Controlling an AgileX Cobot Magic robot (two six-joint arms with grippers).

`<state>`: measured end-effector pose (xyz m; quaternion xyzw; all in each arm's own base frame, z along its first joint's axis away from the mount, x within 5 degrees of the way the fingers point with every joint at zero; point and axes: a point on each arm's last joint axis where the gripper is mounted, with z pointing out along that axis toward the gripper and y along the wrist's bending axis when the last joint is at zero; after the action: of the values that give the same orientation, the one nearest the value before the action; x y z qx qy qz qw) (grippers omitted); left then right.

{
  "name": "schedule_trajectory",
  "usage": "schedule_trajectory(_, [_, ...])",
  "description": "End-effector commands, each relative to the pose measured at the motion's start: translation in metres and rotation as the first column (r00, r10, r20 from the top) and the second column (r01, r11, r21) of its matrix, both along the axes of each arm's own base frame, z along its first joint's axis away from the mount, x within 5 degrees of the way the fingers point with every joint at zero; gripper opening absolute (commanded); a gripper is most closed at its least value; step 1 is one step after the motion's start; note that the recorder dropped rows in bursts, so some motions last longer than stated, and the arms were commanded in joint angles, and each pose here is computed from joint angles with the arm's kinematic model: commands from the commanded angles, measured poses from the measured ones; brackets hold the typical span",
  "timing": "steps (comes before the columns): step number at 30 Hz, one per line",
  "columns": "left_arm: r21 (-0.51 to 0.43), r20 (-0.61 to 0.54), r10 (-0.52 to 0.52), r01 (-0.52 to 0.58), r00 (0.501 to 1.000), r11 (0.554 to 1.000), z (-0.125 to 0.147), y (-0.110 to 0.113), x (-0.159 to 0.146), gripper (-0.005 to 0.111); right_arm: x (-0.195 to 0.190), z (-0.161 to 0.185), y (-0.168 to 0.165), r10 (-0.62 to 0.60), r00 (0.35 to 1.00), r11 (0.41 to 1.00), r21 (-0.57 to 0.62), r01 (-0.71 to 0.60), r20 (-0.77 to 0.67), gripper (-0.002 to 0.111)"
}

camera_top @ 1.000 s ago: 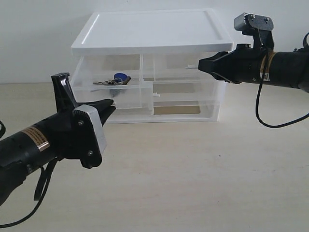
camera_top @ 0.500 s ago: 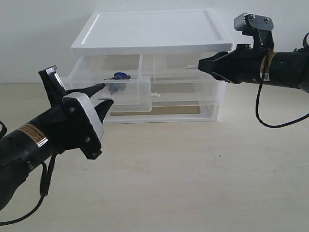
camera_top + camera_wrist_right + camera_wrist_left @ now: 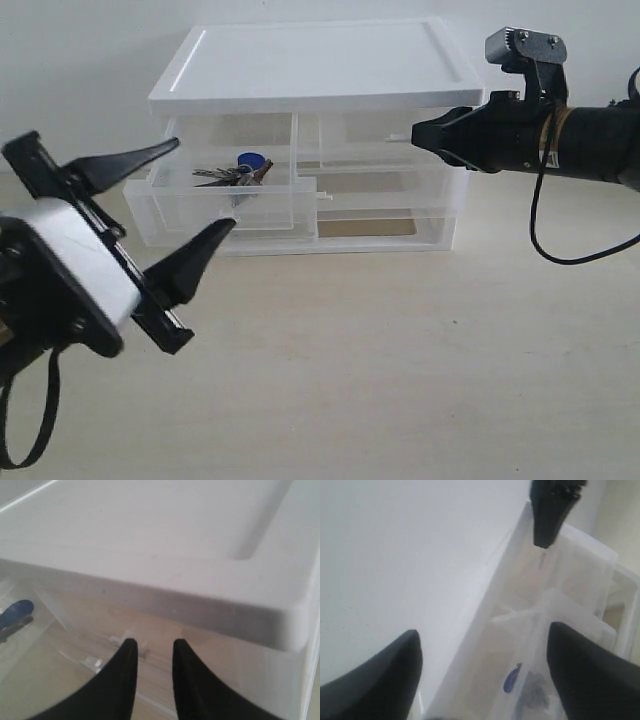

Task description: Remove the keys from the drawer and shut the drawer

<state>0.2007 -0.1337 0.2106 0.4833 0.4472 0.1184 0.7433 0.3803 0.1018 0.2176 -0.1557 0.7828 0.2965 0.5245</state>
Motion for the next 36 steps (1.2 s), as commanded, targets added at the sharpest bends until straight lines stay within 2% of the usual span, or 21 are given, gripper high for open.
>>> schedule_trajectory(1, [-0.387,-0.056,-0.012,-0.011,0.998,0.922,0.039,0.022,-0.023,0.036,0.000,0.007,0.001,0.013,1.000,0.999,0.037,-0.013,0.018,0.024])
schedule_trajectory(2, [-0.434,-0.049,-0.018,-0.005,0.999,0.901,0.045,0.027,-0.029,0.027,0.000,0.007,0.001,0.016,1.000,0.999,0.037,-0.017,0.019,0.024])
schedule_trajectory(3, [-0.477,-0.002,-0.024,0.020,1.000,0.879,0.056,0.035,-0.041,0.010,0.000,0.006,0.001,0.017,1.000,0.999,0.034,-0.017,0.019,0.024])
schedule_trajectory(4, [-0.500,0.044,-0.023,0.042,0.999,0.865,0.064,0.041,-0.052,0.005,0.000,0.006,0.001,0.024,1.000,0.999,0.024,-0.025,0.020,0.024])
schedule_trajectory(7, [-0.554,0.120,-0.019,0.083,0.993,0.829,0.077,0.054,-0.072,0.005,-0.004,0.010,0.002,0.056,0.998,0.998,-0.001,-0.056,0.028,0.024])
schedule_trajectory(10, [-0.569,0.106,-0.001,0.061,0.994,0.820,0.081,0.061,-0.079,0.005,-0.012,0.019,0.004,0.104,0.994,0.994,-0.029,-0.104,0.016,0.024])
schedule_trajectory(16, [-0.614,0.066,0.024,0.022,0.997,0.789,0.081,0.069,-0.082,0.005,-0.035,0.048,0.007,0.222,0.975,0.972,-0.090,-0.218,0.027,0.000])
schedule_trajectory(22, [-0.672,-0.013,-0.037,0.019,0.999,0.740,0.067,0.072,-0.088,0.004,-0.049,0.064,0.009,0.274,0.960,0.960,-0.072,-0.270,0.056,0.000])
schedule_trajectory(27, [-0.693,-0.074,-0.069,-0.002,0.995,0.721,0.046,0.079,-0.100,0.004,-0.064,0.074,0.004,0.220,0.962,0.975,-0.072,-0.210,0.164,0.000])
schedule_trajectory(32, [-0.739,-0.099,-0.117,0.006,0.988,0.674,0.040,0.083,-0.107,0.004,-0.086,0.088,-0.001,0.188,0.943,0.982,-0.057,-0.179,0.276,0.000])
schedule_trajectory(36, [-0.678,-0.242,-0.126,-0.074,0.962,0.732,0.027,0.080,-0.105,0.004,-0.104,0.103,0.003,0.247,0.904,0.966,-0.014,-0.259,0.349,0.000])
